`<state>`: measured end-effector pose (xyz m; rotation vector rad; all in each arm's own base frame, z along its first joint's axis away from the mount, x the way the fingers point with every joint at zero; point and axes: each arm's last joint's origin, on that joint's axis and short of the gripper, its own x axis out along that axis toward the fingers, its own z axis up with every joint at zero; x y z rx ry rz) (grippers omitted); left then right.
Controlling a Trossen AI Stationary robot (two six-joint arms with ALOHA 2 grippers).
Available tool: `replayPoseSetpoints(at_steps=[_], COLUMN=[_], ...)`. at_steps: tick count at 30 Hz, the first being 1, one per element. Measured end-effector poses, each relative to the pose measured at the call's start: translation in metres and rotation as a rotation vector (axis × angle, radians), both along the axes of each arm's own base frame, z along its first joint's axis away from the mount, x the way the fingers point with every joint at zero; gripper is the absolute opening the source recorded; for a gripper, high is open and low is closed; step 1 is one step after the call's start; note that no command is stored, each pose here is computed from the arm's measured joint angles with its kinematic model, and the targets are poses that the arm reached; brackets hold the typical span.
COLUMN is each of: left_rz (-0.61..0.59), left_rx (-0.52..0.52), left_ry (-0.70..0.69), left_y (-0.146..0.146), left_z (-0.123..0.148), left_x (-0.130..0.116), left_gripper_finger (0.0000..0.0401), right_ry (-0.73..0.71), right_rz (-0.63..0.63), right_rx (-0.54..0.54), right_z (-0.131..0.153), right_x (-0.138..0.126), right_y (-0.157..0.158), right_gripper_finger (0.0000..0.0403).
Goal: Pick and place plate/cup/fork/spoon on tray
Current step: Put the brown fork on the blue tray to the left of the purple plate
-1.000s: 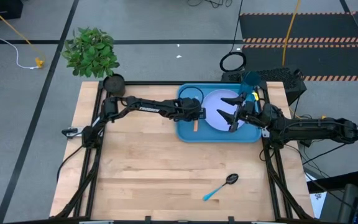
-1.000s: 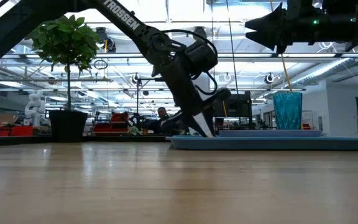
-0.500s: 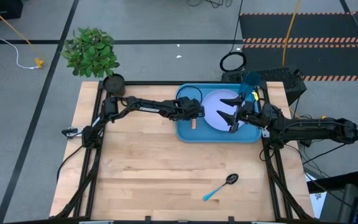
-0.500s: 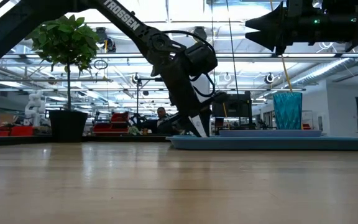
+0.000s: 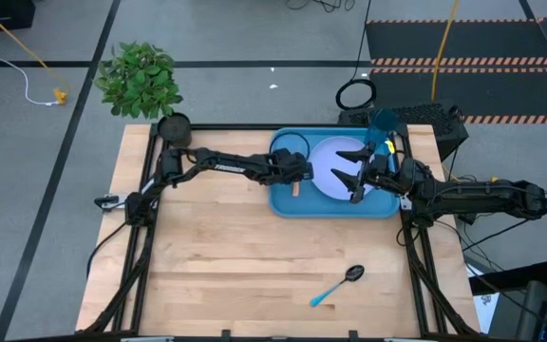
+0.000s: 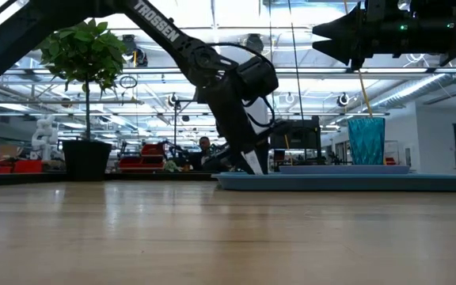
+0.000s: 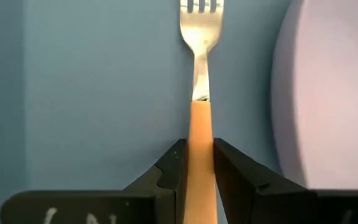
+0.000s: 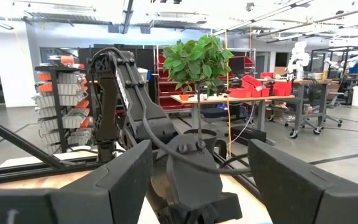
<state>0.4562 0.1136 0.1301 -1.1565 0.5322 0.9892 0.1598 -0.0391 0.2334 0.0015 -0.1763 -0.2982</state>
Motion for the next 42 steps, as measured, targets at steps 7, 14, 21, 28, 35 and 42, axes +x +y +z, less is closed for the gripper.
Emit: replayPoseSetpoints(at_steps=[7, 14, 21, 28, 35, 42], left_rz=[-0.007, -0.007, -0.013, -0.02, -0.027, -0.039], left_rx=[0.002, 0.033, 0.04, 0.044, 0.044, 0.053], left_ry=[-0.013, -0.014, -0.015, -0.014, -0.014, -0.01], left_y=[0.003, 0.003, 0.003, 0.001, -0.001, -0.002], left_z=[-0.013, -0.006, -0.006, -0.005, -0.005, -0.005], left_x=[0.004, 0.003, 0.004, 0.004, 0.005, 0.005], left_gripper_finger=[0.0075, 0.0075, 0.0075, 0.0075, 0.0075, 0.0075], right_ry=[0.0, -0.002, -0.002, -0.001, -0.001, -0.001], right_rz=[0.001, 0.005, 0.005, 0.032, 0.031, 0.031], right_rx=[0.008, 0.024, 0.025, 0.021, 0.021, 0.021], right_z=[0.0, 0.0, 0.0, -0.001, 0.0, 0.0], right_x=[0.0, 0.0, 0.0, 0.0, 0.0, 0.0], right_y=[0.0, 0.0, 0.0, 0.001, 0.001, 0.001], right_gripper_finger=[0.026, 0.026, 0.026, 0.026, 0.026, 0.026])
